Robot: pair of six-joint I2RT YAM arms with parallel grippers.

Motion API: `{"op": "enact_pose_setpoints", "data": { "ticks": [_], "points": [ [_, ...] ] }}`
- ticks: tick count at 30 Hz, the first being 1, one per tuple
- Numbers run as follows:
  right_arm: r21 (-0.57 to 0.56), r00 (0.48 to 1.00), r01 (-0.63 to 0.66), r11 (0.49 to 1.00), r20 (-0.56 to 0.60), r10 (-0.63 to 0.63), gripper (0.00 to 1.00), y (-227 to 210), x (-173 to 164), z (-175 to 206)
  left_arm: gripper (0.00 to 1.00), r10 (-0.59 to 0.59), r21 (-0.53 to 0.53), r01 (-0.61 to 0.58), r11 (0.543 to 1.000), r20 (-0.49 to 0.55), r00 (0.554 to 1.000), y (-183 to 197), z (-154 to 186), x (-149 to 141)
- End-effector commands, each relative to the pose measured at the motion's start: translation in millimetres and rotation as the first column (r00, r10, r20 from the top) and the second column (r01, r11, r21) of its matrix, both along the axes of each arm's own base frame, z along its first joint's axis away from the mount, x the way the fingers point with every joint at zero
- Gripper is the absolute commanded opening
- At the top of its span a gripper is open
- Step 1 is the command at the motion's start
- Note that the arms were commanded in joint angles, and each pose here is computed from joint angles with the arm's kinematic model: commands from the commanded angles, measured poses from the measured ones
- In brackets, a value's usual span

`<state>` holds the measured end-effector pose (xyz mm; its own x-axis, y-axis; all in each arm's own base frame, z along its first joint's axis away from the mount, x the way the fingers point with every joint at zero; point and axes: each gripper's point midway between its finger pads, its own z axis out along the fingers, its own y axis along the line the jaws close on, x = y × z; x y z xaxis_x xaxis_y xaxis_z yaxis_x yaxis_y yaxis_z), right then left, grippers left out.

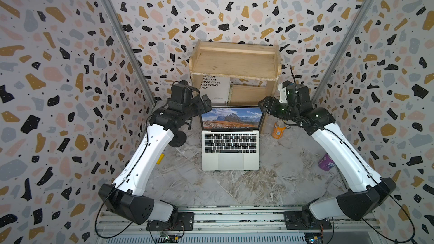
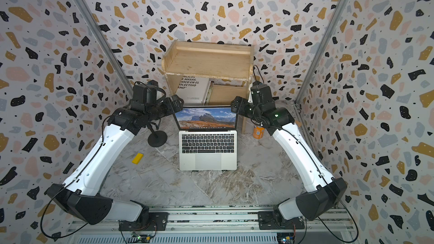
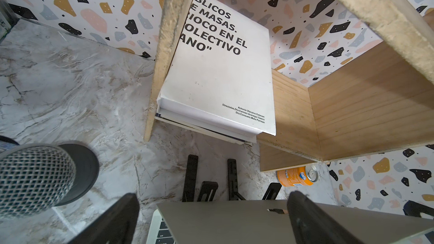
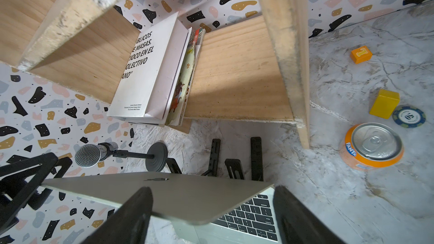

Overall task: Close the laptop lid and set it aside
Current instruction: Close the lid of the laptop.

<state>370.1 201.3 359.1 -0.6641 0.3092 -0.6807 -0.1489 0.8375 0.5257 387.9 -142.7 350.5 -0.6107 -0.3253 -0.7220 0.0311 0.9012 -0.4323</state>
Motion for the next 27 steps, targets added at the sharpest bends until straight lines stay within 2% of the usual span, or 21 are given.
{"op": "enact_pose_setpoints", "data": {
  "ticks": [1, 27],
  "points": [
    [-0.043, 0.998, -0.012, 0.999, -0.055, 0.009, 0.85, -3, -14, -16, 1.00, -0.052, 0.032, 0.055, 0.998, -0.084, 0.995, -4, -22, -21],
    [-0.032, 0.998, -0.025, 0.999, -0.051, 0.024, 0.85, -2, -33, -21, 0.99, -0.083, 0.032, 0.087, 0.996, -0.088, 0.993, -7, -32, -48]
  ]
}}
